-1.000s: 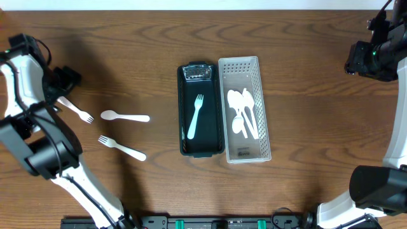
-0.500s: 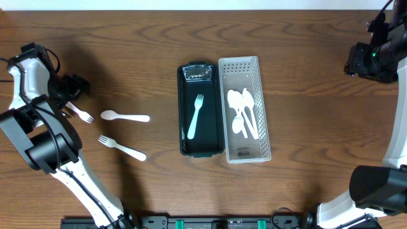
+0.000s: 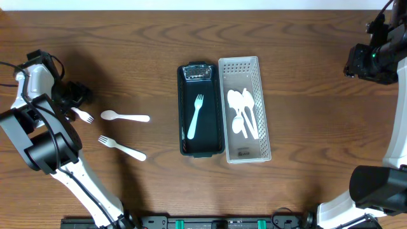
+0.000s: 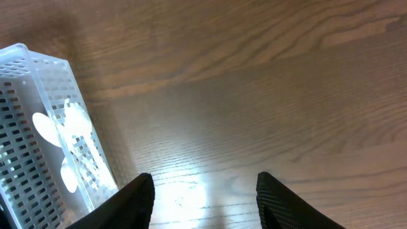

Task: Pack container
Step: 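Move the left gripper to the next white fork and grasp it, then lift the fork and lower it into the green basket, open left gripper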

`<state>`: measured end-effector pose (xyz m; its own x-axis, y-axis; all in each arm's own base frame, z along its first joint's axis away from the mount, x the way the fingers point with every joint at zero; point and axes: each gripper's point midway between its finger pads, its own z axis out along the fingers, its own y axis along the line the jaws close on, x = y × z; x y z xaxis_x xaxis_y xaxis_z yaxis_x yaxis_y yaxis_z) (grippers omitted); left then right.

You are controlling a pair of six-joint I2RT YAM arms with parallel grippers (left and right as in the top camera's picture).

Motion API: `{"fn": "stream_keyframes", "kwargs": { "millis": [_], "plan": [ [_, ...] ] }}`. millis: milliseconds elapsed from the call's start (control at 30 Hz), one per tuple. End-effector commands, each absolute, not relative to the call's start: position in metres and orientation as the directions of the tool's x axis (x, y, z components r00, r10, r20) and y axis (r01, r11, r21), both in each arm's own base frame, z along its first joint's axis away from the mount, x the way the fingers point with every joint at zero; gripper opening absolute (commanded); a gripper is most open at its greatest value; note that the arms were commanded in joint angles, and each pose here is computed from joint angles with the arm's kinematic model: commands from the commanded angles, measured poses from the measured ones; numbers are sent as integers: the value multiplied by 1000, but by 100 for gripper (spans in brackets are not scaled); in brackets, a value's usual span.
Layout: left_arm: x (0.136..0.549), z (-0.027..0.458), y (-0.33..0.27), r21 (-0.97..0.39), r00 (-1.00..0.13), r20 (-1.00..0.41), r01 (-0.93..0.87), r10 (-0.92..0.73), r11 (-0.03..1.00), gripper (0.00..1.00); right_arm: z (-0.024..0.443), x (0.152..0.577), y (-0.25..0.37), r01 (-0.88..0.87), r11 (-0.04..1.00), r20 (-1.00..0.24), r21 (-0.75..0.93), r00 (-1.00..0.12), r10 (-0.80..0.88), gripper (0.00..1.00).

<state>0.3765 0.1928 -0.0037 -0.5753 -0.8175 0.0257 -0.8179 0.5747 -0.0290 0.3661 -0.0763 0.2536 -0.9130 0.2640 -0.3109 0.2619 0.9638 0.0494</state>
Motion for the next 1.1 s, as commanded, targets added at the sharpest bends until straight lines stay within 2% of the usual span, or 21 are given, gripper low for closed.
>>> {"fn": "stream_keyframes", "kwargs": {
  "millis": [0,167,267,467,567,733,867,967,1067],
  "plan": [
    [368,-18,190,-15,-602,60,-798,-796,603,69,258,366,-81,258,965,-324,39,-911,256,55],
    [368,-18,190,-15,-602,60,-798,-796,602,50,258,365,-80,258,965,-323,39,-911,256,55],
    [368,-18,190,-15,-602,59,-798,-796,603,34,258,365,-80,258,965,-321,39,-912,257,55],
    [368,-18,190,-16,-602,57,-798,-796,602,24,258,364,-80,258,965,-317,39,-913,257,55],
    [369,-16,190,-18,-603,53,-798,-796,603,12,258,364,-80,258,965,-318,39,-913,257,55],
    [374,3,190,-31,-609,23,-793,-793,608,7,258,364,-80,258,965,-318,39,-913,257,54],
    [380,40,180,-59,-631,-35,-773,-775,632,6,258,364,-80,258,965,-318,39,-913,257,54],
    [387,83,154,-93,-690,-96,-711,-717,697,6,258,365,-80,258,965,-323,39,-911,256,55],
    [397,133,103,-163,-782,-177,-576,-598,801,6,259,368,-81,258,965,-332,40,-908,256,55]
  ]
}}
